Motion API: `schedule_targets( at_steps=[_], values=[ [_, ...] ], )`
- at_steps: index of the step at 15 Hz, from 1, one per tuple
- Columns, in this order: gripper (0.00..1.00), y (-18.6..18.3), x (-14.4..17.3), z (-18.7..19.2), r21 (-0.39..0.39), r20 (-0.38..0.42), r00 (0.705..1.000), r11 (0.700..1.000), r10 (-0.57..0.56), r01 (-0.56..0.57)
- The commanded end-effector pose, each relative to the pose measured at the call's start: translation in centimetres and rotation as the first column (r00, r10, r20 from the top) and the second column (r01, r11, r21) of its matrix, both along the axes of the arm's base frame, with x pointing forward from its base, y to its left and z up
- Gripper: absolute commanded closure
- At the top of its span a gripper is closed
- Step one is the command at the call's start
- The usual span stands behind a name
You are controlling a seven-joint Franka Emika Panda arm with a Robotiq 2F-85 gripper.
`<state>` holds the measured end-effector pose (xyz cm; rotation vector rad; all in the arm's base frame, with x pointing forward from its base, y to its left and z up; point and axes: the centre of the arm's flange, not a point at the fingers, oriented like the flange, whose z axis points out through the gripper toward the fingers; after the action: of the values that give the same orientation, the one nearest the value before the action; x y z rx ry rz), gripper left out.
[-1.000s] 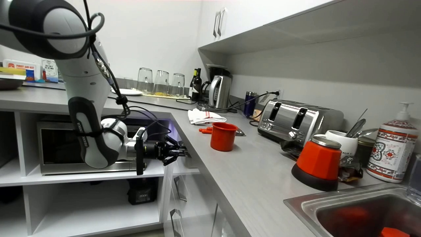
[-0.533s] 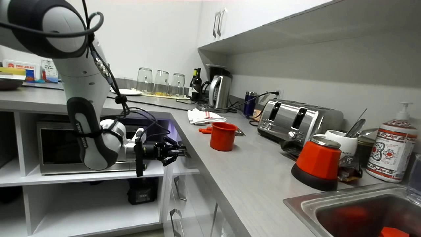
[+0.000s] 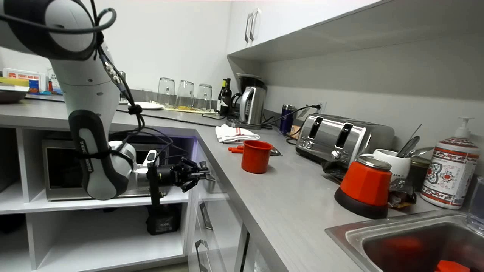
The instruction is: Open the top drawer,put the red cup inside and close it
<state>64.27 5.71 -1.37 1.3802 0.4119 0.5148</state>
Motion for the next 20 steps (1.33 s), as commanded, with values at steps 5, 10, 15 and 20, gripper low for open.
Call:
schedule_targets(
  at_steps=[5, 10, 15, 20],
  values=[
    [0.96, 6.6, -7.0, 0.5, 0.036, -0.012, 0.987, 0.987, 0.159, -0.159],
    [0.96, 9.1, -10.4, 0.7, 0.061, -0.029, 0.977, 0.976, 0.213, -0.211],
    [0.96, 14.9, -15.6, 1.5, 0.064, -0.021, 0.972, 0.971, 0.233, -0.232],
    [0.96, 17.6, -17.1, 2.3, 0.092, -0.022, 0.978, 0.975, 0.206, -0.203]
  ],
)
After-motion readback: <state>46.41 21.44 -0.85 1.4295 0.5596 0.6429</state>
